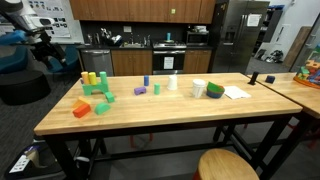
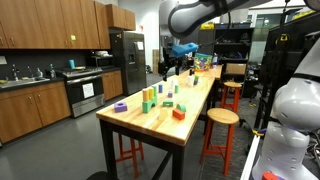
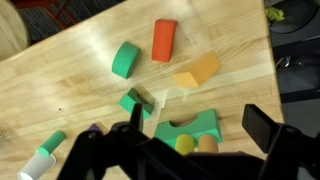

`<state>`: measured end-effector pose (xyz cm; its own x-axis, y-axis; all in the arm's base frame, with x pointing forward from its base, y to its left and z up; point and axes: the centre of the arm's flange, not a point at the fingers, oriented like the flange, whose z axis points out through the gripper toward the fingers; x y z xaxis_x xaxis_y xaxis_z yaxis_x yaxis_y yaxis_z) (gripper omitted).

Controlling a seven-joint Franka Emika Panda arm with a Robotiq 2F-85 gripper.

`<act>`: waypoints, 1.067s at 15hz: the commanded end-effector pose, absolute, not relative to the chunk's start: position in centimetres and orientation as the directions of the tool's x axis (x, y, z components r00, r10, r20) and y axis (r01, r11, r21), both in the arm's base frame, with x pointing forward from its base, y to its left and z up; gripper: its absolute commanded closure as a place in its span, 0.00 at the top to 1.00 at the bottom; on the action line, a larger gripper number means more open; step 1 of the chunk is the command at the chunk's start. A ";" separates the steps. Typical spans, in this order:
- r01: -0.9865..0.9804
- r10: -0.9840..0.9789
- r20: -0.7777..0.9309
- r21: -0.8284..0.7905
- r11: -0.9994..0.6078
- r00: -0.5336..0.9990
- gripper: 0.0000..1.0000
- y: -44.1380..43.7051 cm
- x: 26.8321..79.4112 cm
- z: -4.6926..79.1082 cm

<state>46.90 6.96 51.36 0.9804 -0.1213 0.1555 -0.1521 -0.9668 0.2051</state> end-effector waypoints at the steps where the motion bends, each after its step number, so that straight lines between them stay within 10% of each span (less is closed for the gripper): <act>1: -0.180 -0.114 0.279 0.222 -0.958 0.953 1.00 5.9 52.2 45.3; 16: -0.178 -0.106 0.336 0.190 -0.966 0.936 1.00 6.0 52.6 38.0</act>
<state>52.60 6.00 38.00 0.9357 -0.1059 0.3365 -0.1776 -0.9656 0.1900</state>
